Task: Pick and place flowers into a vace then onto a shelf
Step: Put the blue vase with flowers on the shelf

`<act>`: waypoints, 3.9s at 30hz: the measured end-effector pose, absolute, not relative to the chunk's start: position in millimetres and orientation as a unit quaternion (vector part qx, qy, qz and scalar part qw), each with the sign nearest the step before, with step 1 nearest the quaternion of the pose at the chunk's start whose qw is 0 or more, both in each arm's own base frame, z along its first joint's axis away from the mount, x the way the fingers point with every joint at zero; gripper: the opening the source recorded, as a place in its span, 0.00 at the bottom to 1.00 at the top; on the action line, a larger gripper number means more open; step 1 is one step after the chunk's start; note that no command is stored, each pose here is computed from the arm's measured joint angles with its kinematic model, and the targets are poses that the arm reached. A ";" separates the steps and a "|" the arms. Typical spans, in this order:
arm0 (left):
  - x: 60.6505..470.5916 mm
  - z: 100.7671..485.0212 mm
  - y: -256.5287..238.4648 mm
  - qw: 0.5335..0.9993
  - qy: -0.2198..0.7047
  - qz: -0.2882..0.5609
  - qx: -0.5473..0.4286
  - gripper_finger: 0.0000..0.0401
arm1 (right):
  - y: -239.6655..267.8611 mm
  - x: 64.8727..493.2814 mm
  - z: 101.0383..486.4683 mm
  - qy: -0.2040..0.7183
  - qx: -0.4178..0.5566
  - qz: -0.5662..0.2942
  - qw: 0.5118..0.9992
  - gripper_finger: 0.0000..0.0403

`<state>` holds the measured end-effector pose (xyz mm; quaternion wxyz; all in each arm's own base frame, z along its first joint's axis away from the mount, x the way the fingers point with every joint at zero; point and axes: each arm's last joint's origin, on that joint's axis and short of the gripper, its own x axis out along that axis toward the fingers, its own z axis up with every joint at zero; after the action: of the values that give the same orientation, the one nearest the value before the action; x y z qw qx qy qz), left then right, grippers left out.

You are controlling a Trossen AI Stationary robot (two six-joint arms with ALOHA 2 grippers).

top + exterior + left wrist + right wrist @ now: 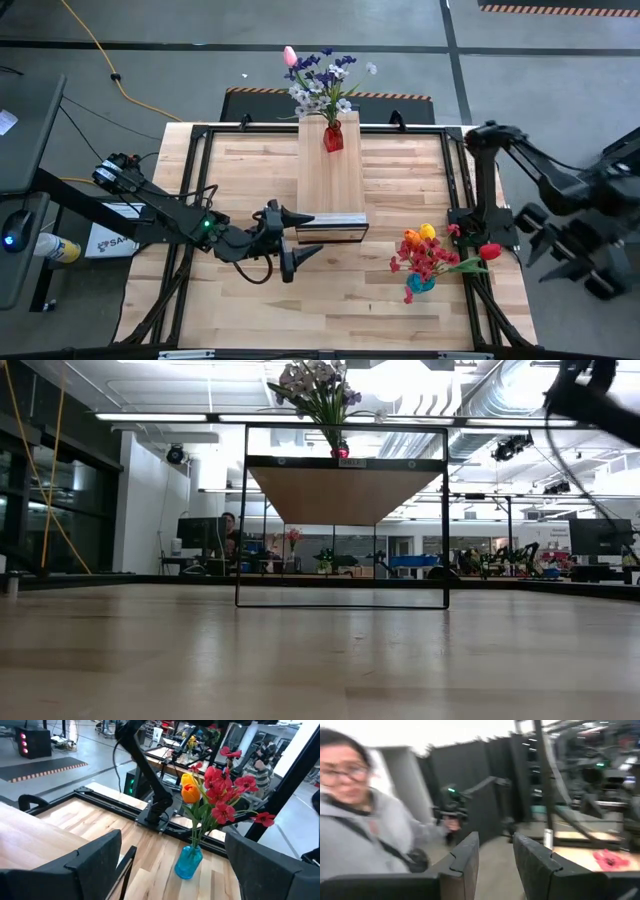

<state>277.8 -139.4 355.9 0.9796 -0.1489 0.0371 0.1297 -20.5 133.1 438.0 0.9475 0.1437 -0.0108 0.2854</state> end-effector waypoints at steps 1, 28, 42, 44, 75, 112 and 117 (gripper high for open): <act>277.9 355.9 -139.5 0.980 0.038 0.128 -0.147 0.97 | 140.5 -22.4 441.1 -0.006 0.136 0.267 0.954 0.28; 277.9 351.9 -149.1 0.984 0.092 -0.034 -0.150 0.97 | 142.0 91.8 430.3 0.034 0.007 0.015 0.999 0.28; 277.3 349.3 -149.5 0.982 0.108 -0.043 -0.148 0.96 | 22.5 45.1 426.0 0.064 0.031 -0.014 0.997 0.28; 277.3 349.3 -149.3 0.982 0.107 -0.040 -0.148 0.96 | 7.3 34.1 420.8 0.071 0.038 -0.011 0.997 0.28; 277.6 350.1 -143.9 0.982 0.082 0.052 -0.162 0.97 | -84.1 -95.2 328.5 0.141 0.134 0.012 0.981 0.28; 277.4 350.4 -141.4 0.978 0.068 0.094 -0.175 0.97 | -11.6 -33.9 263.4 0.336 0.288 -0.008 0.897 0.28; 277.4 350.4 -141.5 0.978 0.069 0.093 -0.175 0.96 | -11.0 -28.5 271.2 0.286 0.312 -0.011 0.906 0.28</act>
<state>277.4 -141.5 350.4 0.9778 -0.1752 0.0686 0.0927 -28.5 -11.0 271.2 0.9058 0.3121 0.2863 -0.0114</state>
